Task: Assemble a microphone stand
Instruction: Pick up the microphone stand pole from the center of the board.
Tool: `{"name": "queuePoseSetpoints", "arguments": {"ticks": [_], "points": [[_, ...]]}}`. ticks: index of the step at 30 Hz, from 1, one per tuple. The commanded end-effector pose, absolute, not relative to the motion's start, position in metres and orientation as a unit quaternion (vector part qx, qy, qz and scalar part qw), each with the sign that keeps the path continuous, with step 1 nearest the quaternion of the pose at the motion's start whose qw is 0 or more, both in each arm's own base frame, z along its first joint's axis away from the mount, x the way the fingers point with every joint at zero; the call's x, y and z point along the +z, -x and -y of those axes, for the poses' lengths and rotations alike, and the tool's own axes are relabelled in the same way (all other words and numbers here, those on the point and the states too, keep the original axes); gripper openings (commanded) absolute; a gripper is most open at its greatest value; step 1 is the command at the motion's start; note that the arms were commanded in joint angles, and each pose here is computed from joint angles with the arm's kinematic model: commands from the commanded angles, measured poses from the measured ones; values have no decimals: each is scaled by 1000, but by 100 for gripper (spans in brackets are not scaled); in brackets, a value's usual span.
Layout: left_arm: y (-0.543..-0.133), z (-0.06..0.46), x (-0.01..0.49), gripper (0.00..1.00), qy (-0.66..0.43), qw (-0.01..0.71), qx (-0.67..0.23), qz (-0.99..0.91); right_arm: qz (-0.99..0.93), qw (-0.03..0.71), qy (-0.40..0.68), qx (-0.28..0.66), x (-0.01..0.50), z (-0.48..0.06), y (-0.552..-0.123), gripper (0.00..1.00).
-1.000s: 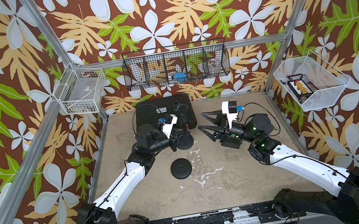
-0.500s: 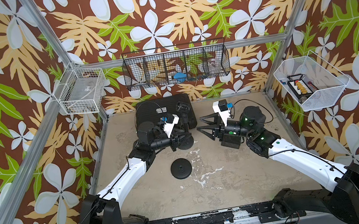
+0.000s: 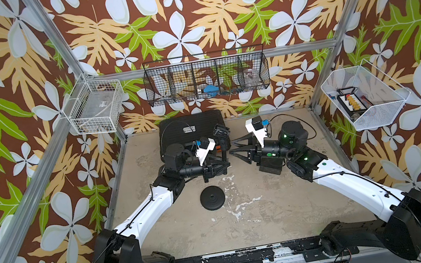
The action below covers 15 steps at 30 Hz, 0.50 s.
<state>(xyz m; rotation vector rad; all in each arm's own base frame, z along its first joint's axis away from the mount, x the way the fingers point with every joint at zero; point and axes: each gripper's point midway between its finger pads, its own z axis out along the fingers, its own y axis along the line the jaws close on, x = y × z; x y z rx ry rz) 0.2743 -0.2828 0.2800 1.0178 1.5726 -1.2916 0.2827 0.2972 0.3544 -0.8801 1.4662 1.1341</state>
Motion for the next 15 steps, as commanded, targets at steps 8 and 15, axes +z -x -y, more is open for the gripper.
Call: {"name": "queuePoseSetpoints", "arguments": {"ticks": [8,15], "points": [[-258,293,278,0,-437,404,-528,-606,-598,510,377,490,358,-302,-279,47],[-252,299,274,0,-446,392,-533,-603,-592,508,380,497,359,-303,-277,44]]}}
